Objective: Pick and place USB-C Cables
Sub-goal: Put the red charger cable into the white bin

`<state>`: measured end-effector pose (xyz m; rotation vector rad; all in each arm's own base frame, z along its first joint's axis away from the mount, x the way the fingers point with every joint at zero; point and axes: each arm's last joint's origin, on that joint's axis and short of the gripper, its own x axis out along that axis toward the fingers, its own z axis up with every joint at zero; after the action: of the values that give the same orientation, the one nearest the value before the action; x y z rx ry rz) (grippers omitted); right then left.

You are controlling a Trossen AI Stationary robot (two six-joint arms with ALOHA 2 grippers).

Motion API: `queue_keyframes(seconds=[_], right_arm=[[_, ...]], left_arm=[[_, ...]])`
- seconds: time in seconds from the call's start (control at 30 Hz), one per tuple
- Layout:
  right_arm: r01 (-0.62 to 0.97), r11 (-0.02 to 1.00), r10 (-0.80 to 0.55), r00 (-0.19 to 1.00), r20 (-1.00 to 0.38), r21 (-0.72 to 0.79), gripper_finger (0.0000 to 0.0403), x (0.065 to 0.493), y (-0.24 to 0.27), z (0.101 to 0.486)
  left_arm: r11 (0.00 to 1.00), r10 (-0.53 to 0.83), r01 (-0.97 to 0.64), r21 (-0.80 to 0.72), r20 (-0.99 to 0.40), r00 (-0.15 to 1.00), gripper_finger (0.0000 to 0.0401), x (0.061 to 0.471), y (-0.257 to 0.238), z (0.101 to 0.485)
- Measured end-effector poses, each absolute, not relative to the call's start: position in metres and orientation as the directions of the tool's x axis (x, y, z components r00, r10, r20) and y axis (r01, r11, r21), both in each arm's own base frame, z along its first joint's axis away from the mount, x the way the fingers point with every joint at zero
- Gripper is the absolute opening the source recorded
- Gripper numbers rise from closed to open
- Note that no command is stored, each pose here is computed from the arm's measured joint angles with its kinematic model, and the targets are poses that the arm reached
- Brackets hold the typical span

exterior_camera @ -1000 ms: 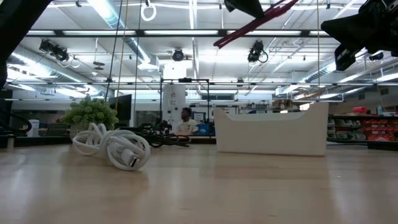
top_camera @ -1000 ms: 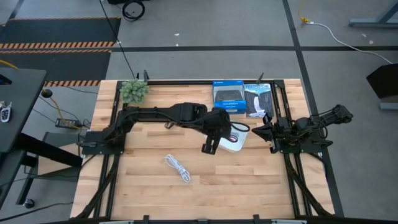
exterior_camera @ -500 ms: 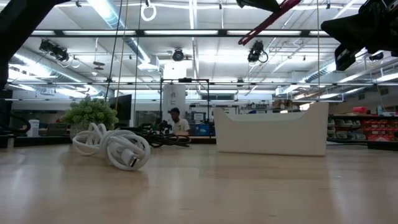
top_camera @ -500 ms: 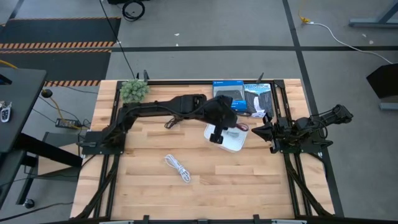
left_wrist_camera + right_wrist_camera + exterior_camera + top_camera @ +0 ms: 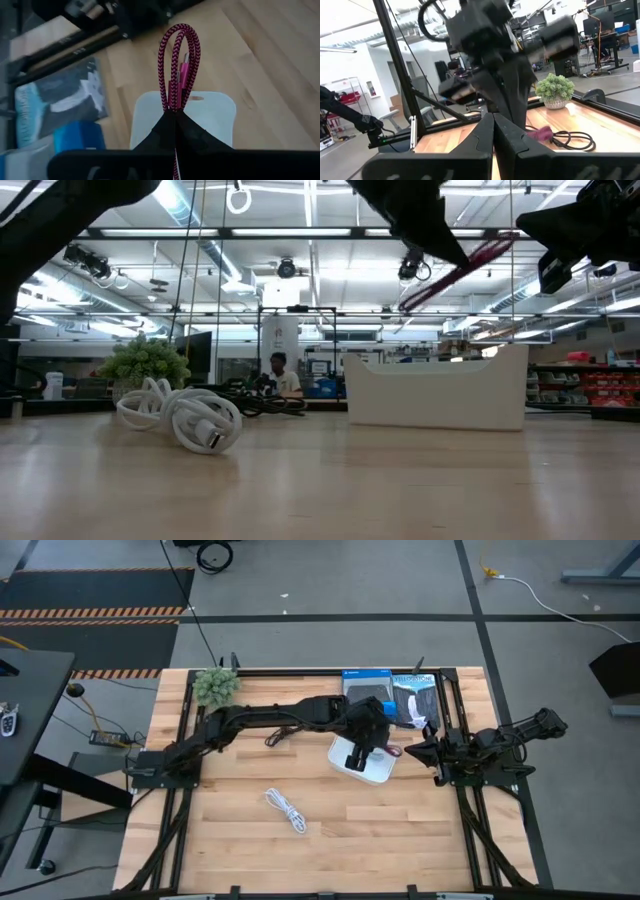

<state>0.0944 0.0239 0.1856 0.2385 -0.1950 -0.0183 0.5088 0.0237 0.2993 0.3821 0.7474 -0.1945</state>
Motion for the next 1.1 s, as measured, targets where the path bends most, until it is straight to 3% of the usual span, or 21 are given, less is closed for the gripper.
queue_keyframes(seconds=[0.43, 1.1], right_arm=[[-0.005, 0.972, -0.042, 0.981, 0.190, 0.237, 0.0014, 0.094, 0.024, 0.186], [-0.004, 0.972, -0.042, 0.981, 0.189, 0.236, 0.0014, 0.094, 0.024, 0.185]], left_arm=[[0.927, -0.092, 0.340, 0.156, -0.786, 0.612, 0.0000, 0.521, 0.033, 0.247], [0.963, -0.097, 0.267, 0.033, -0.884, 0.457, 0.0000, 0.527, 0.039, 0.186]])
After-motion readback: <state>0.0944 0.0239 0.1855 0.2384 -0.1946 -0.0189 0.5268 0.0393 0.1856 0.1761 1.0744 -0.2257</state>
